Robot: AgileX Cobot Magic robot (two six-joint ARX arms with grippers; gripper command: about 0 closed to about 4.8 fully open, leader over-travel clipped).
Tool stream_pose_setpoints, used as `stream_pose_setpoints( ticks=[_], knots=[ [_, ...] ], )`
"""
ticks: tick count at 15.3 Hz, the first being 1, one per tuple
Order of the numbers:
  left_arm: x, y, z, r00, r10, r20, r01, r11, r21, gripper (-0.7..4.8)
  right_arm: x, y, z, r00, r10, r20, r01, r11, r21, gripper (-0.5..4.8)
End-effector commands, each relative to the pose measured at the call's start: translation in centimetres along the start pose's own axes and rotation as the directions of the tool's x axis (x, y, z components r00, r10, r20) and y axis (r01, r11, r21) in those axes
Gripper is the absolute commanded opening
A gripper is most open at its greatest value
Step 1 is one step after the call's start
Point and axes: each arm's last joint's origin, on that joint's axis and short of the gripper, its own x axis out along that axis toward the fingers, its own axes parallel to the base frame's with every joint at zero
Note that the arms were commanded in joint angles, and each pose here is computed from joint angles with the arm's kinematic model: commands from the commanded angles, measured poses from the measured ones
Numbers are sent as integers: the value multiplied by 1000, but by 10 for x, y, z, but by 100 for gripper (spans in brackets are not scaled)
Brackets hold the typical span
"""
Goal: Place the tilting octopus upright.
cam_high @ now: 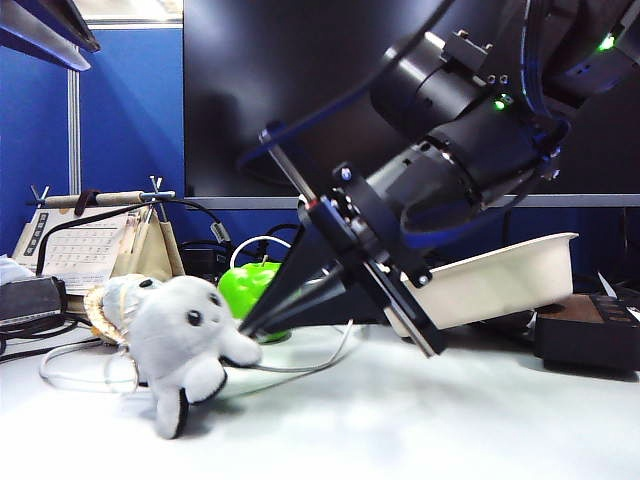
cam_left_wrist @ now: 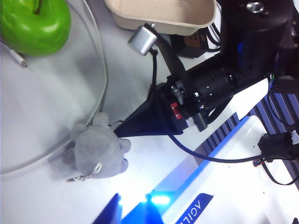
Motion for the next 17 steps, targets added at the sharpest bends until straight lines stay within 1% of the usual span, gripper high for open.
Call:
stream_pose_setpoints(
  ticks=[1, 4, 6, 7, 8, 9, 12, 14, 17],
  knots=[
    [-1, -1, 0, 1000, -7, 4, 6, 1000, 27, 72, -4, -2, 3, 1000, -15, 22, 15, 1000, -22, -2],
    [-1, -1, 0, 1000, -7, 4, 6, 1000, 27, 72, -10, -8, 8, 1000, -20, 22, 20, 1000, -1, -2],
    [-1, -1, 0, 1000, -7, 5, 6, 1000, 28, 72, -10, -7, 7, 1000, -3, 12, 3, 1000, -24, 8],
    [-1, -1, 0, 1000, -7, 5, 7, 1000, 28, 72, -10, -7, 7, 1000, -3, 12, 3, 1000, -24, 98],
    [-1, -1, 0, 1000, -7, 5, 7, 1000, 28, 72, -10, -7, 7, 1000, -2, 12, 3, 1000, -24, 150],
    [-1, -1, 0, 1000, -7, 5, 7, 1000, 28, 72, -10, -7, 8, 1000, -3, 12, 3, 1000, -23, 159],
    [-1, -1, 0, 1000, -7, 5, 6, 1000, 27, 72, -10, -7, 8, 1000, -3, 14, 3, 1000, -24, 159],
    [-1, -1, 0, 1000, -7, 4, 7, 1000, 26, 72, -15, -10, 13, 999, 4, 35, -4, 1000, -16, 159],
    [-1, -1, 0, 1000, -6, 1, 6, 1000, 25, 72, -36, -11, 22, 996, 81, 39, -80, 997, -5, 159]
  ],
)
